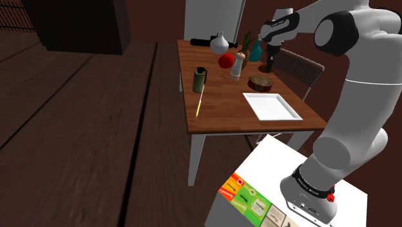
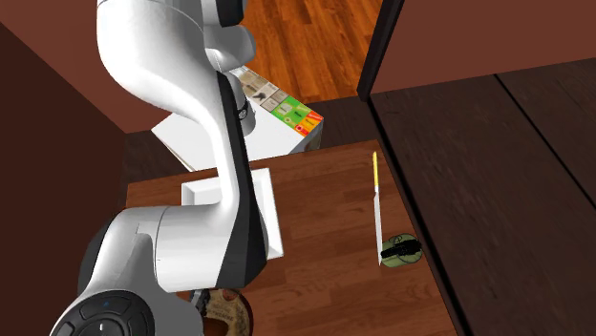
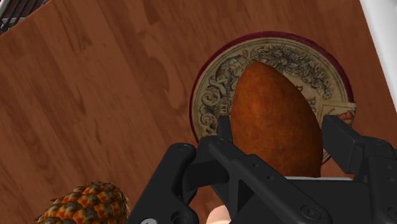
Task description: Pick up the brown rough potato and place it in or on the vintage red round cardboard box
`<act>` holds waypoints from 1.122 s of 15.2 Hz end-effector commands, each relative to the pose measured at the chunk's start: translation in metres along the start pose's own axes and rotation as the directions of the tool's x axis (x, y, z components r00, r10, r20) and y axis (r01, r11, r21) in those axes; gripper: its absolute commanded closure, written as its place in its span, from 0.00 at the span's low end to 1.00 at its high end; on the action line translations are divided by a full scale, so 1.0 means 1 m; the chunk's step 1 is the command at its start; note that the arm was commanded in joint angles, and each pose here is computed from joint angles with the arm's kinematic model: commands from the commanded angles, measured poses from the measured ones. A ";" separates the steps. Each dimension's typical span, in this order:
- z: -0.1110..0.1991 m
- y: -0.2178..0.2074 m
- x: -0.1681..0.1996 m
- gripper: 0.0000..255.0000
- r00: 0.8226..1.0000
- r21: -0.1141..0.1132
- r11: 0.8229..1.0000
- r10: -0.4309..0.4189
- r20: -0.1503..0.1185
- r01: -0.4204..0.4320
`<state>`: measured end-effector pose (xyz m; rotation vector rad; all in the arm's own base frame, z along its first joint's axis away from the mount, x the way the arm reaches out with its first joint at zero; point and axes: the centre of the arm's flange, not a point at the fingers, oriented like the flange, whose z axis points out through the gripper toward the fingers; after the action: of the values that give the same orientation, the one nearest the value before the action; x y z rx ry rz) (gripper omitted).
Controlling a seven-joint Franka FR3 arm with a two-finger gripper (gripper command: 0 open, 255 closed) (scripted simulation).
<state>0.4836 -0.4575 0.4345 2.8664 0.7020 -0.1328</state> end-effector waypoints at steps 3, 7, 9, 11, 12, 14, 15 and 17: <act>0.020 -0.002 0.002 1.00 1.000 0.000 1.000 0.000 0.000 0.000; 0.040 -0.006 0.005 1.00 1.000 0.000 1.000 0.000 0.000 0.000; 0.051 -0.007 0.007 1.00 1.000 0.000 1.000 0.000 0.000 0.000; 0.056 -0.008 0.007 1.00 1.000 0.000 1.000 0.000 0.000 0.000; 0.056 -0.008 0.007 1.00 1.000 0.000 1.000 0.000 0.000 0.000; 0.056 -0.008 0.007 1.00 1.000 0.000 1.000 0.000 0.000 0.000; 0.056 -0.008 0.007 1.00 1.000 0.000 1.000 0.000 0.000 0.000; 0.056 -0.008 0.007 1.00 1.000 0.000 1.000 0.000 0.000 0.000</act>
<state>0.4839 -0.4584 0.3776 2.8657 0.7025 -0.1316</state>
